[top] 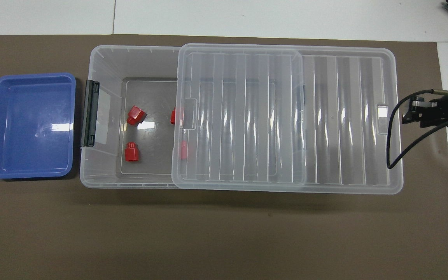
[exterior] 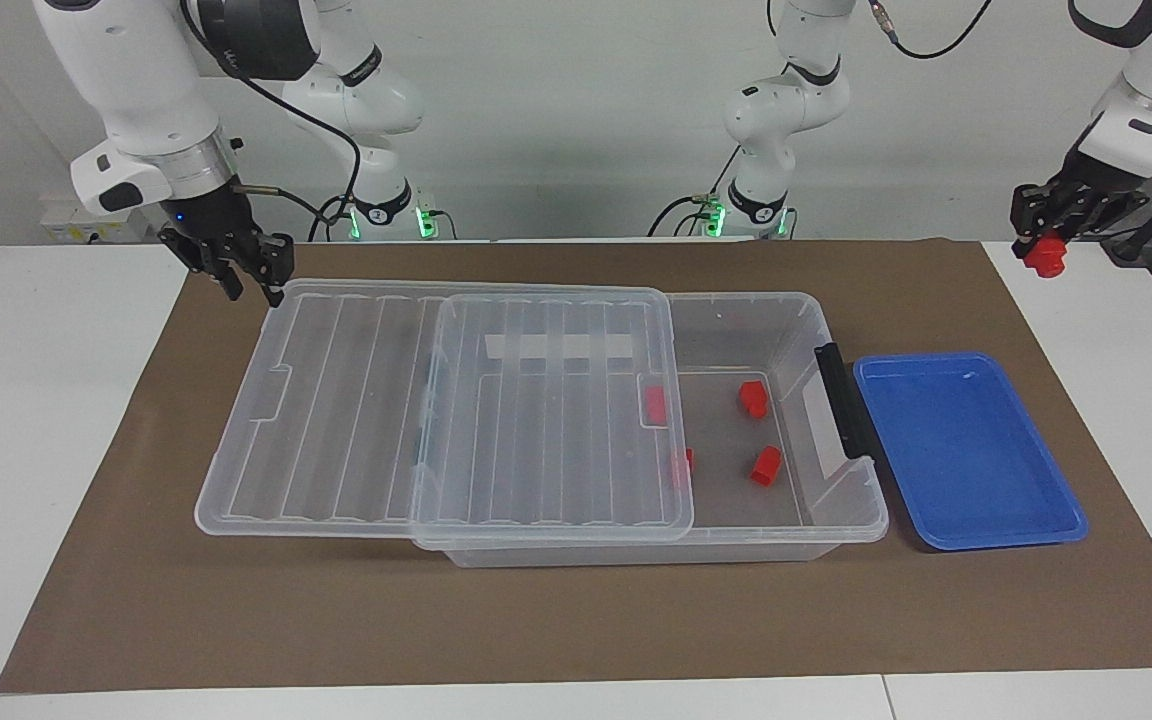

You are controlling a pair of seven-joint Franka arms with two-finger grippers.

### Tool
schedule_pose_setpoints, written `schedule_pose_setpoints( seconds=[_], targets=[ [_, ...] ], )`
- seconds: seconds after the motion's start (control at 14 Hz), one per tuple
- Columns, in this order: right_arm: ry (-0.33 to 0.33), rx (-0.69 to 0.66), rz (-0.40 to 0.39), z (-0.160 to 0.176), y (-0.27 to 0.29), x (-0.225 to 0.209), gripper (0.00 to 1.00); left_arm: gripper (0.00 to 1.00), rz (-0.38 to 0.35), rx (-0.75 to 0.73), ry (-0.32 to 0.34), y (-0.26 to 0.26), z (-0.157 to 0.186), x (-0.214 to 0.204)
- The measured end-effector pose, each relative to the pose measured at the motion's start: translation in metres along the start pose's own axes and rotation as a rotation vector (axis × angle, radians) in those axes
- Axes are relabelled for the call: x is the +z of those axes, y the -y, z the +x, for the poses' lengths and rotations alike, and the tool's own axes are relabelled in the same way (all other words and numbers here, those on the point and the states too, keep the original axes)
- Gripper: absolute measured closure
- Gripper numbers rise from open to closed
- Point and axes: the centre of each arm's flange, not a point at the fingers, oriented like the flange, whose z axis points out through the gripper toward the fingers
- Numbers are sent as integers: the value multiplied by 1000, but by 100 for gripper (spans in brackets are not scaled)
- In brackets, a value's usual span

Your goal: Place red block in blue tray from box

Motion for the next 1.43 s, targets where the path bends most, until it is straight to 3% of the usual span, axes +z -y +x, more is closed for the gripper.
schedule_pose_setpoints(
  seconds=[0.21, 0.5, 1.0, 1.43],
  targets=[
    [-15, 44, 2, 9, -24, 16, 99, 66, -17, -25, -22, 18, 14, 20],
    [-46, 96, 6, 21, -54, 42, 99, 66, -37, -58, -26, 47, 40, 70],
    [-57, 47, 15, 55, -71, 108, 99, 66, -53, -64, -50, 63, 86, 162],
    [-51, -20, 17, 58, -64, 136, 99, 66, -77, 12, -45, 35, 112, 251]
  ],
)
